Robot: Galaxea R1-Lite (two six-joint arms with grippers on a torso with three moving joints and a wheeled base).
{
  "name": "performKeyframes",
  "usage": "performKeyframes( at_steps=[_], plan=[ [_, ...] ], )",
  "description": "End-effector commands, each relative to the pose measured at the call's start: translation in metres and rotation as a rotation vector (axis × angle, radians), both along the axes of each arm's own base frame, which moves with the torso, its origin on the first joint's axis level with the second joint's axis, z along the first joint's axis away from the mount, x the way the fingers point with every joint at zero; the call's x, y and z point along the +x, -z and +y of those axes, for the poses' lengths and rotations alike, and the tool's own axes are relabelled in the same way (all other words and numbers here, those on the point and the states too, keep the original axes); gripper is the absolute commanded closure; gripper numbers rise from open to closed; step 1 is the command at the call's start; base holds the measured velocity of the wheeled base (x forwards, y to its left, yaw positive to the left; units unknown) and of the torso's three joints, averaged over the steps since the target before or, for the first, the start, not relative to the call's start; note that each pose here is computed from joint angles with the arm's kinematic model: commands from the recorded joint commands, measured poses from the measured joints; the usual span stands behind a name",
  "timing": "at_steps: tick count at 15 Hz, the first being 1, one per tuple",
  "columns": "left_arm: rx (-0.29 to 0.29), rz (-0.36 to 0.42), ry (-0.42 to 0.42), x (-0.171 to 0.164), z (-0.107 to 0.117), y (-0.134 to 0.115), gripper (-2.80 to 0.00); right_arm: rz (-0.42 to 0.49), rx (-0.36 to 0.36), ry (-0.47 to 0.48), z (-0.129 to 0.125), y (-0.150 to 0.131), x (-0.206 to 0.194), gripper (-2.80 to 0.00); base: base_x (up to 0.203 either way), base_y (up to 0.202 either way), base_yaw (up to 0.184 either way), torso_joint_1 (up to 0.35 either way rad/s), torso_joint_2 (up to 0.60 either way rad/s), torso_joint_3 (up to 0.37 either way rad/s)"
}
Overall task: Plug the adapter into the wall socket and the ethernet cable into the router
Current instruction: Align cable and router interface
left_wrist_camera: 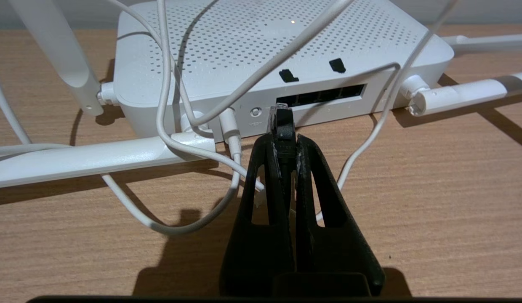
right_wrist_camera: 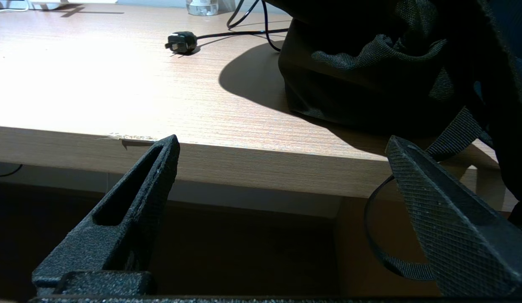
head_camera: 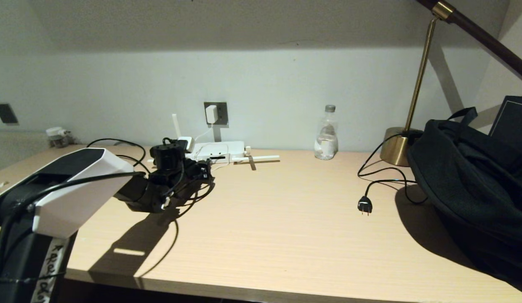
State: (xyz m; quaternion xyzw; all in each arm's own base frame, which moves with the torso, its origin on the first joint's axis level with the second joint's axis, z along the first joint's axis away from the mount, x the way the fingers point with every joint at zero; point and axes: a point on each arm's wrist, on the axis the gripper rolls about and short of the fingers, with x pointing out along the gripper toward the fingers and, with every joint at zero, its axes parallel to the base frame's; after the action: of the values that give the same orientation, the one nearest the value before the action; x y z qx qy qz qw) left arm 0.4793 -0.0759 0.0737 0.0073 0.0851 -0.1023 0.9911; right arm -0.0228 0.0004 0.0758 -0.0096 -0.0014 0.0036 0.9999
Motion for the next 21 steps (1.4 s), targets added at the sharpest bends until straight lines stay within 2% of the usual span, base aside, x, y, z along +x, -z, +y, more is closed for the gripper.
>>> performKeyframes(
  at_steps=[1, 18, 21],
  plan=[
    [0.0, -0.009, -0.006, 0.003, -0.001, 0.001, 0.0, 0.001, 0.001, 0.0, 0.0, 0.0, 0.0, -2.8, 0.0, 0.0, 0.0, 0.0, 0.0, 0.0],
    [-0.001, -0.019, -0.013, 0.01, -0.004, -0.001, 0.0, 0.001, -0.002, 0.0, 0.0, 0.0, 0.0, -2.8, 0.0, 0.0, 0.0, 0.0, 0.0, 0.0],
    [0.0, -0.041, -0.042, 0.017, -0.004, -0.002, 0.0, 0.0, -0.002, 0.0, 0.0, 0.0, 0.0, -2.8, 0.0, 0.0, 0.0, 0.0, 0.0, 0.0]
  ],
)
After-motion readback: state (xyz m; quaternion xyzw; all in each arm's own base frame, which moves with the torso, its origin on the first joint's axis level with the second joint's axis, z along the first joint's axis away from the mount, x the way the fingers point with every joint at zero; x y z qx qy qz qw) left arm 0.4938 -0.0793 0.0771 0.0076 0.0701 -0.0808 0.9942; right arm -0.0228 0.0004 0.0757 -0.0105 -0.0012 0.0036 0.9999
